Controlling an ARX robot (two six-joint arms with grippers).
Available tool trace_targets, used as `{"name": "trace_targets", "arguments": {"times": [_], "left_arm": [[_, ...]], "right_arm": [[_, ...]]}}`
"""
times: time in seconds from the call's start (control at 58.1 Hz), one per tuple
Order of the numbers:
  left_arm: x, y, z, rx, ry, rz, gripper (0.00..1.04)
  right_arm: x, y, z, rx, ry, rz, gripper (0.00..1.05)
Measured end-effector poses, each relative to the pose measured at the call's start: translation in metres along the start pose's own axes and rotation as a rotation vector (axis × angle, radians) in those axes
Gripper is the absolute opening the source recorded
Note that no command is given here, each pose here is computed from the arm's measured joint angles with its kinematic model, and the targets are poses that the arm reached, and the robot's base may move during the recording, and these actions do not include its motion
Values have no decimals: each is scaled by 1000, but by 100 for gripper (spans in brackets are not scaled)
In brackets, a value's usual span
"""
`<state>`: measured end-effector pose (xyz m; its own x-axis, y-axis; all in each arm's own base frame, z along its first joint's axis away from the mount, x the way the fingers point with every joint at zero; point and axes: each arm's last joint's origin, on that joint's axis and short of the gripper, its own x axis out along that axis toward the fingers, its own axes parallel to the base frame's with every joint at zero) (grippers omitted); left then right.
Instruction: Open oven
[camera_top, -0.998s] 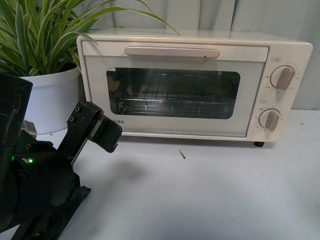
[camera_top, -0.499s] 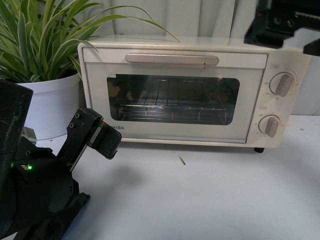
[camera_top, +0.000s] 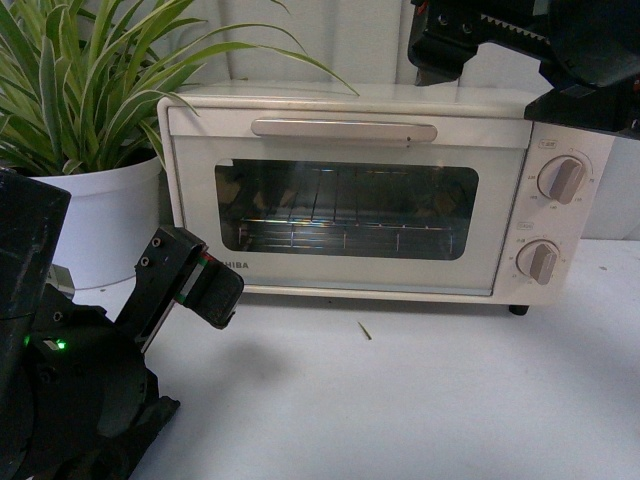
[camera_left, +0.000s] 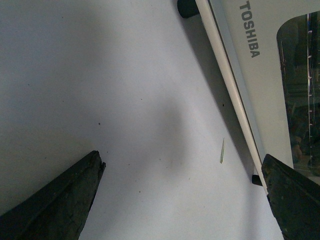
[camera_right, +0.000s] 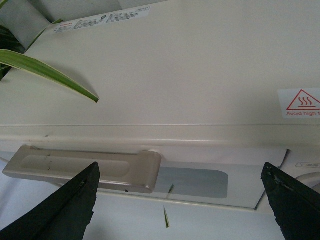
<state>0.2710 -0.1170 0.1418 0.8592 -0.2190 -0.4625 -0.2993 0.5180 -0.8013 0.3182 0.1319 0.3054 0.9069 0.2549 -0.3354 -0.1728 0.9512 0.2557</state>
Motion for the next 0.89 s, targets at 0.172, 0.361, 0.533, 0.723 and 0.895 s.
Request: {"name": "trace_targets", "arguments": {"times": [0.172,0.361,0.533,0.723,0.895], "left_arm": [[0,0,0,-2,3,-2,98],[0,0,1,-3,3,-4,98],[0,0,1,-6,2,-6,98],[0,0,1,-7,2,-7,98],[0,0,1,-7,2,-7,98]], "right_arm": [[7,3,1,20,19,-8,95],[15,3,0,46,49,-19,95],[22,4,-3,66,76,-21,95],[25,4,-4,85,93,-21,95],[29,4,-5,99,122,-18,95]]}}
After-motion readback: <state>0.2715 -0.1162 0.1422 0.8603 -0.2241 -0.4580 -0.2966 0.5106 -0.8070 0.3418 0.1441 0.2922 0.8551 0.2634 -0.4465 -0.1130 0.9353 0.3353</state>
